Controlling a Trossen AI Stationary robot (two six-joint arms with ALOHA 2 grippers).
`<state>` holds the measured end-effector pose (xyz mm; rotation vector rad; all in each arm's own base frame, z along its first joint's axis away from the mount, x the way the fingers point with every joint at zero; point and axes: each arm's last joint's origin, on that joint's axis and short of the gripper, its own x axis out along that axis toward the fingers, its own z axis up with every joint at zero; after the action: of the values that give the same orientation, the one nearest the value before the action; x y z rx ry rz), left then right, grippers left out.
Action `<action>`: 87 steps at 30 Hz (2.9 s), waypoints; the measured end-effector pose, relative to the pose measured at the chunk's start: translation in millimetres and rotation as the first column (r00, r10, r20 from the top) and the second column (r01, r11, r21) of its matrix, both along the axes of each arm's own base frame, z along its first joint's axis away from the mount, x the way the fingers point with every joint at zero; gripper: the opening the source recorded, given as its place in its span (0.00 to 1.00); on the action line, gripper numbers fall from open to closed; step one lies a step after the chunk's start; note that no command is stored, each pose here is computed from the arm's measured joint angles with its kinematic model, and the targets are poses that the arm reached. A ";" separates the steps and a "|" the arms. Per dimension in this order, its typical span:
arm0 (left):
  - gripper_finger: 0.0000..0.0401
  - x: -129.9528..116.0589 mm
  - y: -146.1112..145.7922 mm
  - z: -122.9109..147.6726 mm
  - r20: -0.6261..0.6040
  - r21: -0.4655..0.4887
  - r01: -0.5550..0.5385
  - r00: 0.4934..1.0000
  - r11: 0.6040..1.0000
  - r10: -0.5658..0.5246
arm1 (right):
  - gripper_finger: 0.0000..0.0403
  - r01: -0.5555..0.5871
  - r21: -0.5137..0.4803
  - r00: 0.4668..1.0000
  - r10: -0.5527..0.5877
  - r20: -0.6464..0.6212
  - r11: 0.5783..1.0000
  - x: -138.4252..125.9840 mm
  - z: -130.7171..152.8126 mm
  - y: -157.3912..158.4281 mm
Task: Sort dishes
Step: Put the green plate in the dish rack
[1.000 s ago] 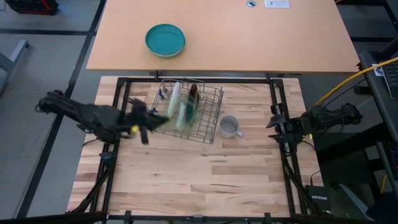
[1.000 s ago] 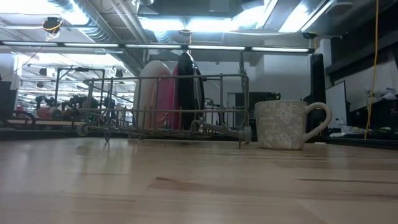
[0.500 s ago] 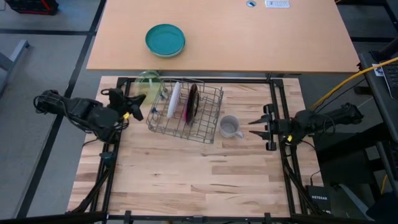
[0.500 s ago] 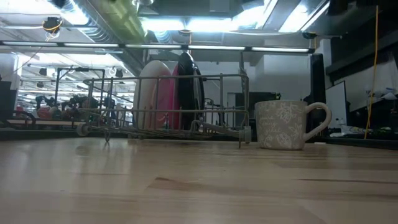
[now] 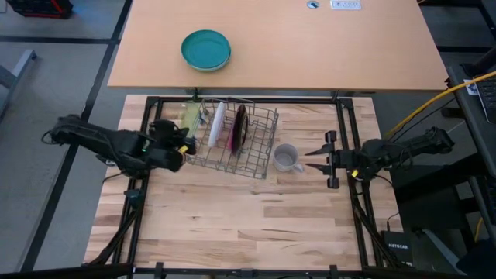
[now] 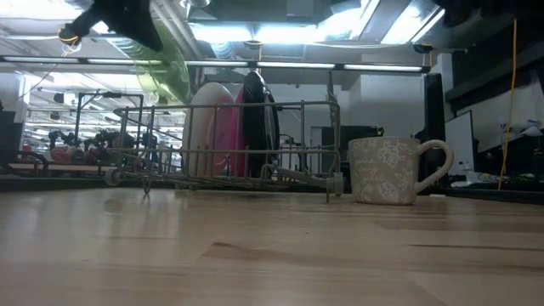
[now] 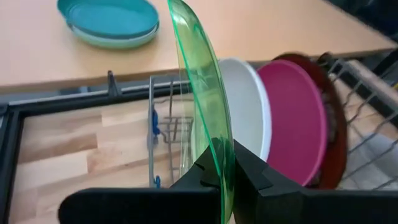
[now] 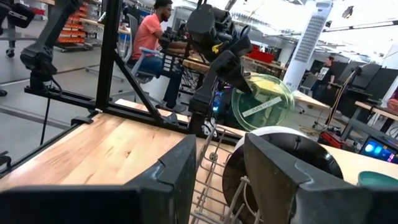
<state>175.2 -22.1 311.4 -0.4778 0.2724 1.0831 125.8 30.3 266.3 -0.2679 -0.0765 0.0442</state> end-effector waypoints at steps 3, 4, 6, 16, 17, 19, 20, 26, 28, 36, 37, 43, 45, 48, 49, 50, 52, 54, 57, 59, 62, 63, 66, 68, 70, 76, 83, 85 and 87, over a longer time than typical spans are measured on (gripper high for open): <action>0.00 13.4 -1.6 -10.6 -0.022 -0.009 -0.031 0.999 0.999 0.031 | 0.34 0.000 -0.002 1.000 0.000 -0.012 1.000 1.8 -1.3 0.5; 0.00 17.4 -1.7 -14.0 -0.031 -0.010 -0.042 0.999 0.999 0.041 | 0.34 0.000 -0.003 1.000 0.000 -0.015 1.000 2.3 -1.7 0.7; 0.00 24.2 -1.8 -20.3 -0.030 -0.023 -0.069 0.997 0.997 0.069 | 0.34 0.000 -0.004 1.000 0.000 -0.019 1.000 3.1 -2.2 0.9; 0.00 47.4 3.4 -35.8 -0.038 -0.055 -0.115 0.993 0.992 0.113 | 0.34 -0.001 -0.006 1.000 0.000 -0.024 1.000 3.6 -2.8 1.1; 0.00 49.4 4.5 -35.7 -0.038 -0.052 -0.109 0.994 0.993 0.107 | 0.34 -0.001 -0.006 1.000 0.000 -0.024 1.000 3.6 -2.8 1.1; 0.00 53.2 6.8 -35.6 -0.032 -0.063 -0.102 0.994 0.993 0.100 | 0.34 -0.001 -0.007 1.000 0.001 -0.028 1.000 3.6 -3.2 1.1; 0.00 54.9 8.3 -35.4 -0.030 -0.062 -0.100 0.995 0.993 0.099 | 0.34 -0.001 -0.008 1.000 0.001 -0.031 1.000 3.6 -3.4 1.1; 0.00 61.9 14.7 -37.3 -0.043 -0.076 -0.092 0.995 0.993 0.089 | 0.34 -0.001 -0.008 0.999 0.001 -0.032 1.000 3.6 -3.5 1.1; 0.00 64.8 16.0 -40.7 -0.054 -0.093 -0.095 0.994 0.991 0.090 | 0.34 -0.002 -0.008 0.999 0.001 -0.033 1.000 3.6 -3.6 1.1; 0.00 77.4 14.7 -56.2 -0.108 -0.097 -0.096 0.990 0.991 0.085 | 0.34 -0.010 -0.016 0.998 0.010 -0.058 1.000 3.7 -6.2 1.4; 0.00 78.0 14.7 -57.5 -0.116 -0.095 -0.096 0.990 0.991 0.085 | 0.34 -0.012 -0.017 0.998 0.011 -0.061 1.000 3.7 -6.5 1.4; 0.00 79.5 14.6 -60.9 -0.135 -0.094 -0.098 0.987 0.991 0.084 | 0.34 -0.018 -0.017 0.998 0.017 -0.063 1.000 3.7 -6.6 1.6; 0.00 79.6 14.7 -61.0 -0.135 -0.100 -0.097 0.987 0.990 0.083 | 0.34 -0.018 -0.017 0.998 0.017 -0.062 1.000 3.6 -6.6 1.6; 0.00 79.6 14.7 -61.1 -0.138 -0.100 -0.095 0.987 0.990 0.080 | 0.34 -0.018 -0.017 0.998 0.017 -0.063 1.000 3.7 -6.7 1.6; 0.00 79.6 14.6 -61.1 -0.140 -0.100 -0.092 0.987 0.991 0.078 | 0.34 -0.018 -0.017 0.998 0.017 -0.063 1.000 3.7 -6.7 1.6; 0.00 79.7 14.6 -61.1 -0.145 -0.098 -0.089 0.987 0.991 0.074 | 0.34 -0.018 -0.017 0.998 0.017 -0.063 1.000 3.7 -6.7 1.6; 0.01 79.7 14.6 -61.1 -0.156 -0.094 -0.081 0.986 0.992 0.066 | 0.34 -0.018 -0.017 0.998 0.017 -0.063 1.000 3.7 -6.7 1.6; 0.04 79.7 14.6 -61.1 -0.161 -0.092 -0.077 0.985 0.993 0.061 | 0.34 -0.018 -0.017 0.998 0.017 -0.063 1.000 3.7 -6.7 1.6; 0.07 79.7 14.4 -61.3 -0.155 -0.104 -0.079 0.986 0.991 0.062 | 0.34 -0.018 -0.017 0.998 0.017 -0.063 1.000 3.7 -6.7 1.6; 0.10 79.8 14.4 -61.3 -0.150 -0.107 -0.082 0.987 0.991 0.065 | 0.34 -0.019 -0.017 0.998 0.017 -0.063 1.000 3.7 -6.7 1.6; 0.15 79.7 14.4 -61.3 -0.155 -0.104 -0.079 0.986 0.991 0.063 | 0.34 -0.018 -0.017 0.998 0.017 -0.063 1.000 3.7 -6.7 1.6; 0.16 79.7 14.4 -61.3 -0.156 -0.104 -0.078 0.986 0.991 0.061 | 0.34 -0.019 -0.017 0.998 0.018 -0.063 1.000 3.7 -6.7 1.7; 0.20 79.5 14.4 -61.3 -0.158 -0.107 -0.077 0.986 0.991 0.060 | 0.34 -0.019 -0.018 0.998 0.018 -0.064 1.000 3.7 -6.7 1.7; 0.23 79.1 14.4 -61.2 -0.160 -0.106 -0.078 0.985 0.991 0.060 | 0.34 -0.019 -0.017 0.998 0.018 -0.064 1.000 3.7 -6.7 1.6; 0.25 78.5 14.5 -60.8 -0.161 -0.106 -0.078 0.985 0.991 0.060 | 0.34 -0.019 -0.018 0.998 0.018 -0.064 1.000 3.7 -6.7 1.7; 0.28 69.1 19.9 -50.4 -0.156 -0.105 -0.078 0.986 0.991 0.061 | 0.34 -0.019 -0.018 0.998 0.018 -0.064 1.000 3.7 -6.7 1.7; 0.28 57.9 28.3 -35.4 -0.142 -0.087 -0.065 0.988 0.994 0.052 | 0.34 -0.019 -0.018 0.998 0.018 -0.064 1.000 3.7 -6.8 1.6; 0.28 56.9 31.3 -33.9 -0.154 -0.077 -0.063 0.987 0.995 0.050 | 0.34 -0.019 -0.017 0.998 0.017 -0.063 1.000 3.6 -6.7 1.6; 0.28 56.7 34.8 -33.0 -0.164 -0.068 -0.064 0.985 0.996 0.052 | 0.34 -0.019 -0.018 0.998 0.017 -0.064 1.000 3.7 -6.7 1.7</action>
<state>231.9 12.8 278.4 -0.4660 0.4445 1.1740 129.5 31.9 259.6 -0.2837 -0.0153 0.0713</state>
